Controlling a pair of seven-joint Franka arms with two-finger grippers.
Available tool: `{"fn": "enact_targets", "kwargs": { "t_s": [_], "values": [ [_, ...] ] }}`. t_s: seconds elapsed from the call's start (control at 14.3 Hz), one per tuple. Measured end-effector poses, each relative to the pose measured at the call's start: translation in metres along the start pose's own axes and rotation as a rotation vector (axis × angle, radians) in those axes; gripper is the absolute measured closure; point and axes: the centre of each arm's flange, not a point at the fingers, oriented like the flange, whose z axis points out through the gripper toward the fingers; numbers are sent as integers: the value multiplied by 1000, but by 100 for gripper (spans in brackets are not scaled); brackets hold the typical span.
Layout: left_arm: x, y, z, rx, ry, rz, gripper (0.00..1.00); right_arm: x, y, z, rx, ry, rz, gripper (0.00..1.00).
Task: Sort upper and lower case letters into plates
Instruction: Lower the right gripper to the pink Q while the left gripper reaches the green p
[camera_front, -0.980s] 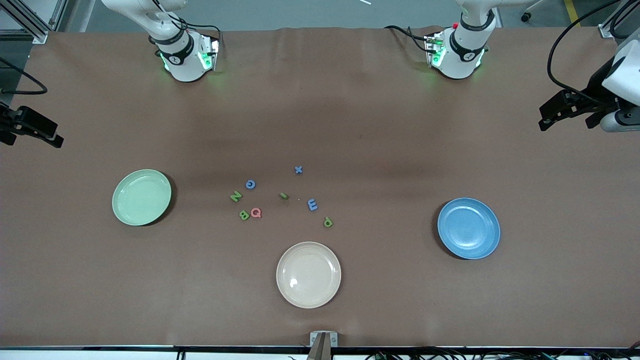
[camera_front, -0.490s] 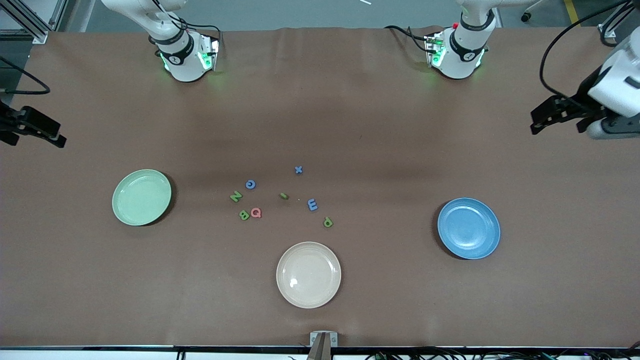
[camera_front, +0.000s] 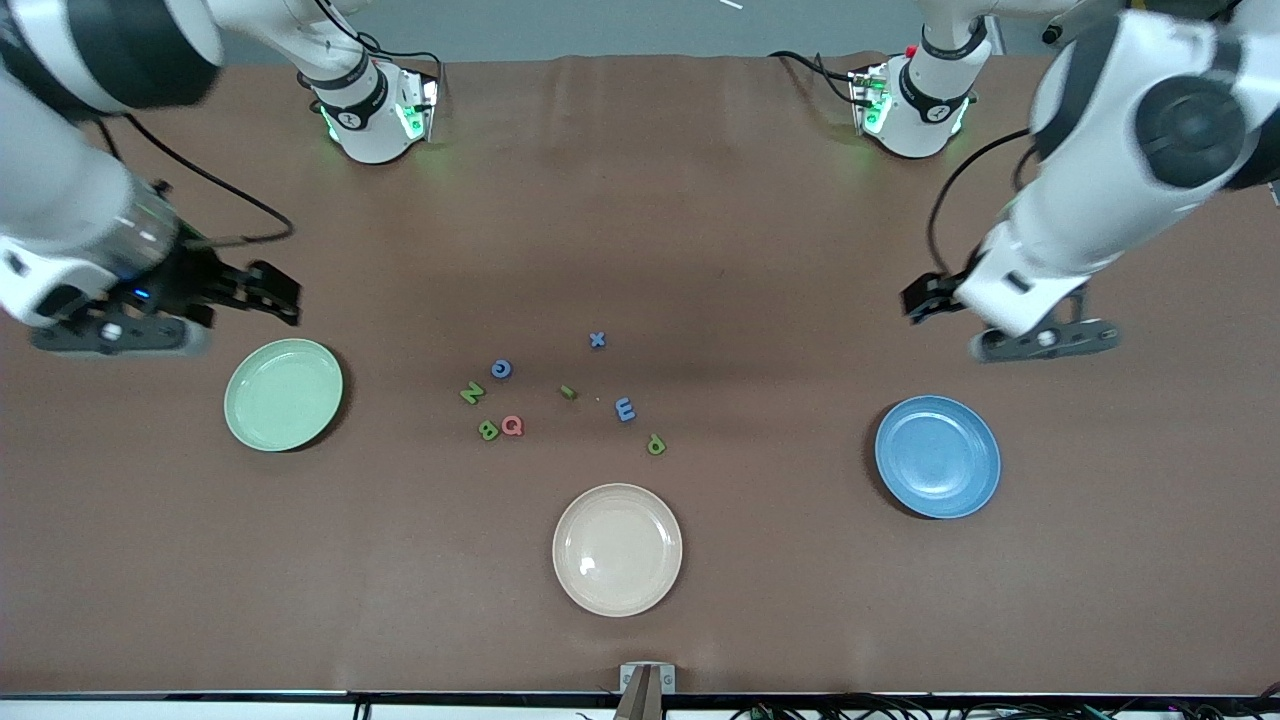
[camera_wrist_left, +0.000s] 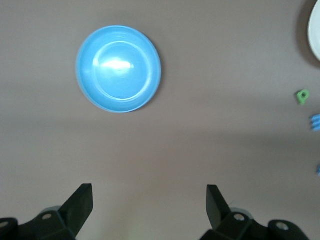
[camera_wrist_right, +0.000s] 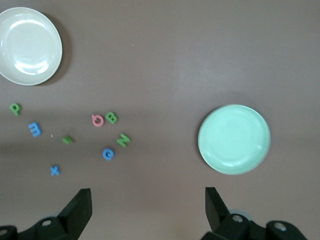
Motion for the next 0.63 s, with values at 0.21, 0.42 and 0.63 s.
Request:
{"fn": "enact_targets", "kwargs": {
  "t_s": [0.21,0.42,0.63],
  "values": [
    [11,60,58,-19,-5,-91,0,1,-32,68,6,22,49,0],
    [27,115,107,-36,-23,-195,0,-11,-80,140,3,14,99,0],
    [38,167,149,-93,7,-296,0,-11,-111,202,3,19,167,0]
  ]
}}
